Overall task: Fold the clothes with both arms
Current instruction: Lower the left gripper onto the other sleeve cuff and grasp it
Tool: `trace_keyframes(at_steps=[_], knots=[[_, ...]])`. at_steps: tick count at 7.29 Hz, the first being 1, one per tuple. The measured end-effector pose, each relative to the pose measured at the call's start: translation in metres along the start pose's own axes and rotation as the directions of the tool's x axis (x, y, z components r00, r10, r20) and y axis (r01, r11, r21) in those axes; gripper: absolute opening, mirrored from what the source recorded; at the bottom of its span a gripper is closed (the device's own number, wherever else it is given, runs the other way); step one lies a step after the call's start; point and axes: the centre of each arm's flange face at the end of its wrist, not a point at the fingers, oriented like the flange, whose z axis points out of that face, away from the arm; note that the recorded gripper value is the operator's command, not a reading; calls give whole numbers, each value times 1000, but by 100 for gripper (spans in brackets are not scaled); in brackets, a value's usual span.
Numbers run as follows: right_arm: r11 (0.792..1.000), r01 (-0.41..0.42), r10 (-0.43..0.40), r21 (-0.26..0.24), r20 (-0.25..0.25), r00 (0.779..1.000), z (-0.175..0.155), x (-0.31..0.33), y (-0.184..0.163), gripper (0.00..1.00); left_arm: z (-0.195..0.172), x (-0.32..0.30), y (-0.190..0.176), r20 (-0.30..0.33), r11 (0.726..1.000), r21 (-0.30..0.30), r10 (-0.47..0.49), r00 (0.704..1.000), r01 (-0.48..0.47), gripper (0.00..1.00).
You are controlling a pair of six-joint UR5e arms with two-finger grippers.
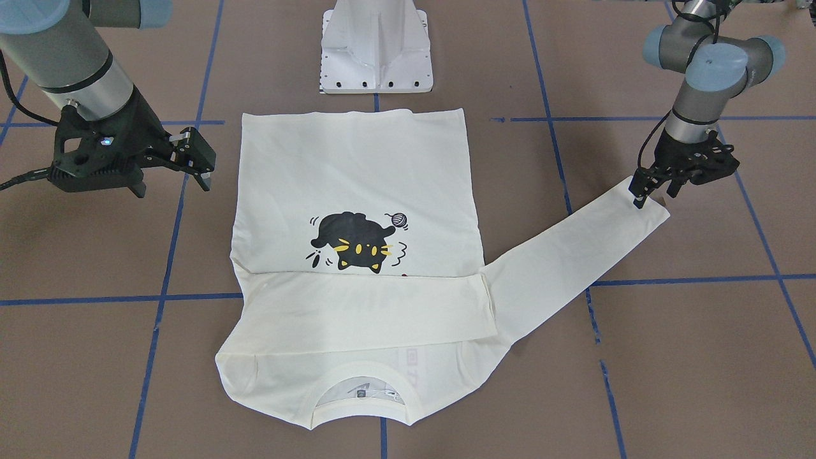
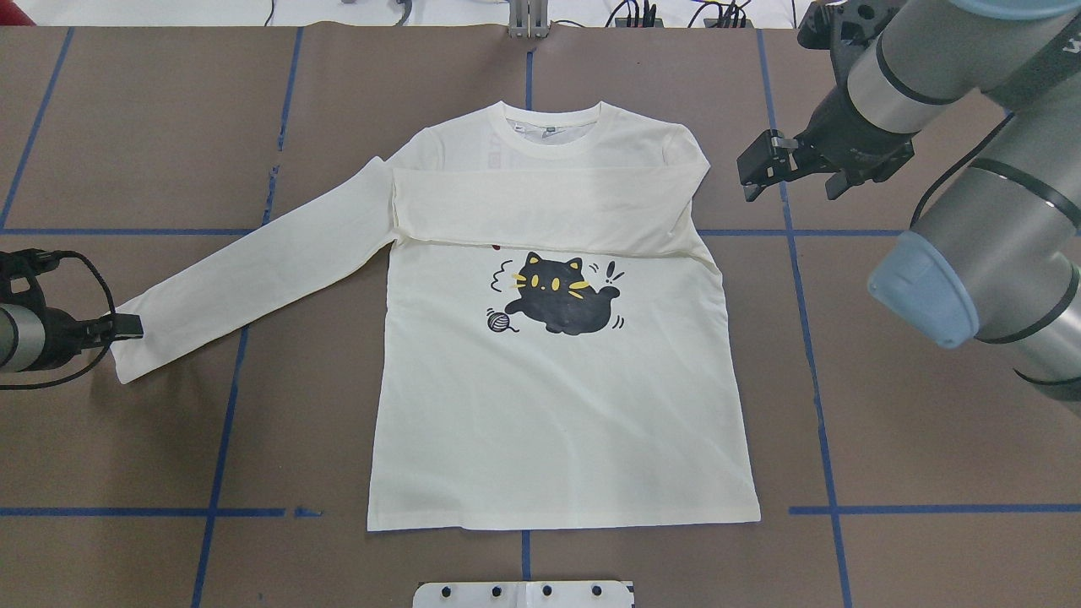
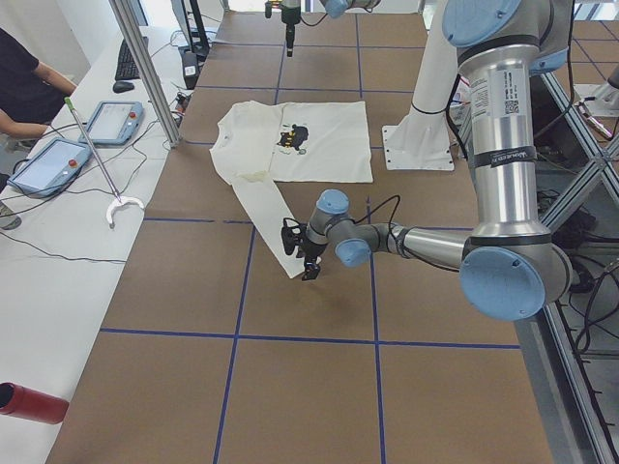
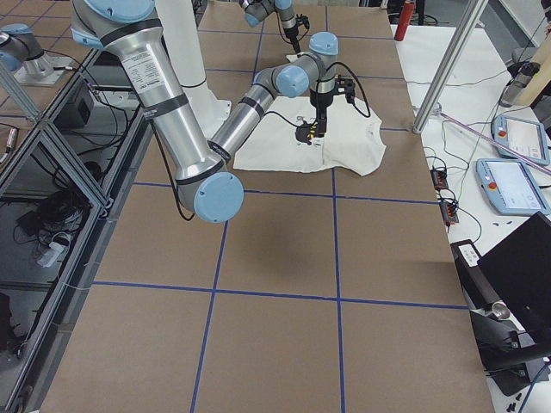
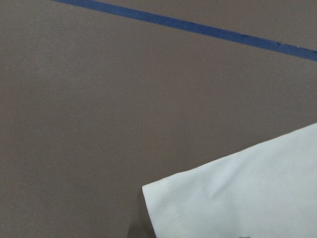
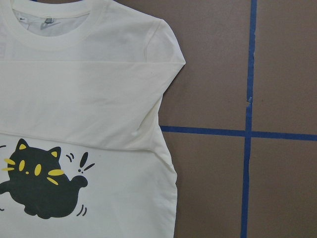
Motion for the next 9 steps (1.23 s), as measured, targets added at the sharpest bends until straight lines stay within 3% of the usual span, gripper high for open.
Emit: trace_keyframes(at_steps=[2,9], knots=[[1000,-1,1,1,-1,1000,0,1,0,100,1,2,2,-2,1000,-6,3,1000,-4,85],[1000,-2,2,3,0,1000,-1,1,-1,100,-2,7,4,-12,1000,-11,8,1000,-8,0]])
